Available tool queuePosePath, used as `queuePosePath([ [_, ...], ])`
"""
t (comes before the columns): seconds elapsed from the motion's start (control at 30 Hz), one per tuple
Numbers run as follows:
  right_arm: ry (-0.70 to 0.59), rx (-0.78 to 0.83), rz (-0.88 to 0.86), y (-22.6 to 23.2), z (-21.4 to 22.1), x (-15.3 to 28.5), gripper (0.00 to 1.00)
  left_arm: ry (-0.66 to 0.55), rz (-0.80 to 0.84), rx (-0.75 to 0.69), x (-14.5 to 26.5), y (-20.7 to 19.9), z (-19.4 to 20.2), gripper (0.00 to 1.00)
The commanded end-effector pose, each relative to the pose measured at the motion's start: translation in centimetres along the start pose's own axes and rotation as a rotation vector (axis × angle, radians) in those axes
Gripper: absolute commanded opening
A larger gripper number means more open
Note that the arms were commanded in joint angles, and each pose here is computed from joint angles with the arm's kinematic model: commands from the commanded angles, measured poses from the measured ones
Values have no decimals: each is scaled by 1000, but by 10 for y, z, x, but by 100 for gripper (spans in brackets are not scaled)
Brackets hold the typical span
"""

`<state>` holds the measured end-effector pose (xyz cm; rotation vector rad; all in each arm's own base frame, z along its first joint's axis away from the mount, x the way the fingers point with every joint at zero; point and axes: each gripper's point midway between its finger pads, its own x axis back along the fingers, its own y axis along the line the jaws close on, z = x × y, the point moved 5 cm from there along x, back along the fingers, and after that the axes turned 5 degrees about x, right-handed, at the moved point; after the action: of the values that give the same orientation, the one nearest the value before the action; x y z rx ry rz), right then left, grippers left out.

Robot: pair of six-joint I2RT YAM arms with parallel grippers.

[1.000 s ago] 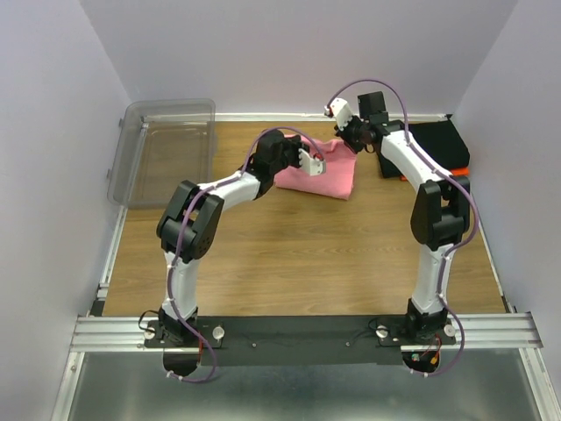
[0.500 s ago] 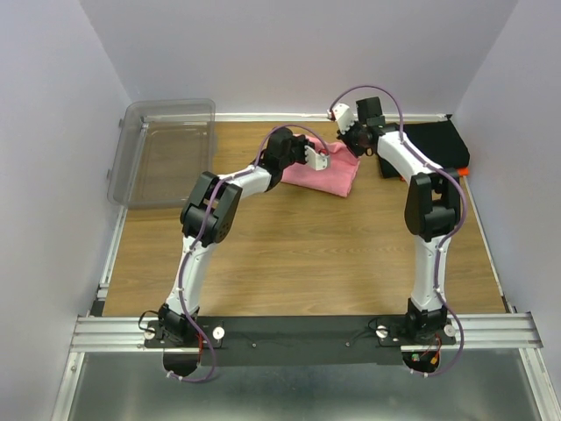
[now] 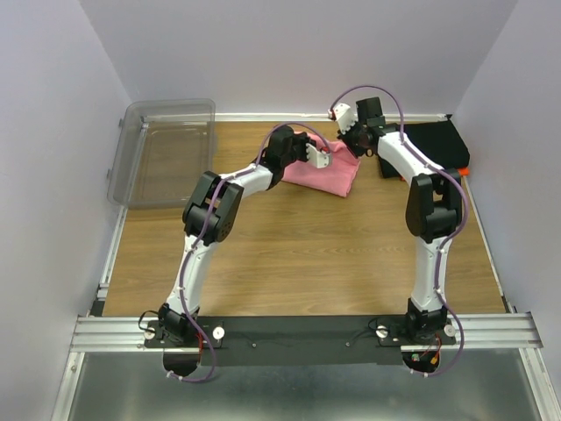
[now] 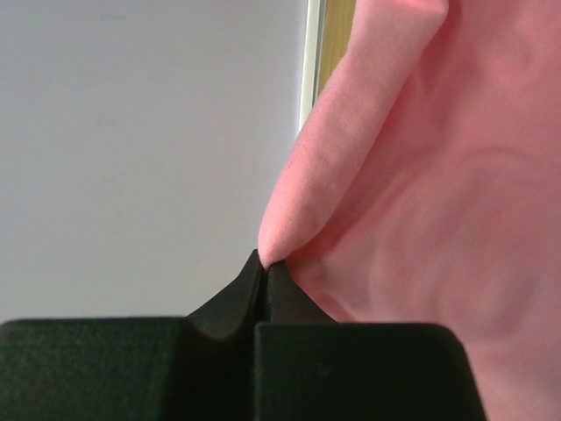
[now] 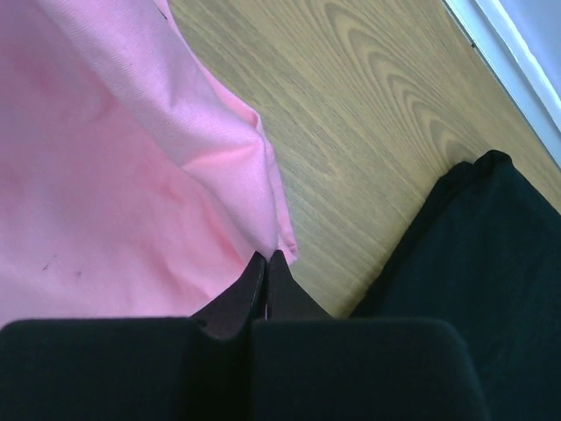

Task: Fold and stack the t-shirts
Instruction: Fold the tshirt

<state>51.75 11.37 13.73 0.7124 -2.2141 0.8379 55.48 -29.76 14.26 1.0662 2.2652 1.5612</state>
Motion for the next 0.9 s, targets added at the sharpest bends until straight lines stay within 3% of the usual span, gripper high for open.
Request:
queuePosePath([
  [0.0,-6,-24,67,-12,-5,19,1,-42,-29,4,-9,7,-1,0],
  [0.07,5,-35,72,-12,-2,17,1,-45,-35,7,-11,7,-1,0],
  [0.13,20,-63,100,-14,0,12,11,-27,-64,39,-12,6,4,2],
  [0.17,50,-90,143,-19,5,8,33,-31,-128,65,-12,13,3,10],
  [0.2,55,-103,163,-20,7,6,41,-17,-174,99,-12,17,5,22],
  [0.23,40,-122,208,-27,4,4,45,35,-245,137,-8,27,11,44],
  [0.27,53,-170,272,-35,7,5,49,35,-311,196,-5,37,10,51],
  [0.3,49,-191,301,-39,6,4,50,43,-346,218,-3,44,9,58],
  [0.33,34,-217,326,-43,4,3,50,99,-427,251,5,60,13,71],
  [0.43,-15,-308,342,-55,-1,9,48,136,-598,359,27,101,7,86],
  [0.57,-151,-339,168,-40,-18,33,45,115,-693,521,67,140,-14,94],
  [0.6,-197,-323,-14,-13,-17,32,43,95,-664,605,80,151,-26,95],
  [0.67,-278,-304,-196,12,-21,47,41,34,-561,697,90,156,-47,95],
  [0.7,-352,-297,-370,35,-28,53,38,56,-473,796,88,140,-47,94],
  [0.77,-367,-361,-611,72,-22,58,36,55,-352,895,92,121,-55,93],
  [0.87,-337,-416,-741,97,-17,55,35,37,-205,1075,89,83,-61,85],
])
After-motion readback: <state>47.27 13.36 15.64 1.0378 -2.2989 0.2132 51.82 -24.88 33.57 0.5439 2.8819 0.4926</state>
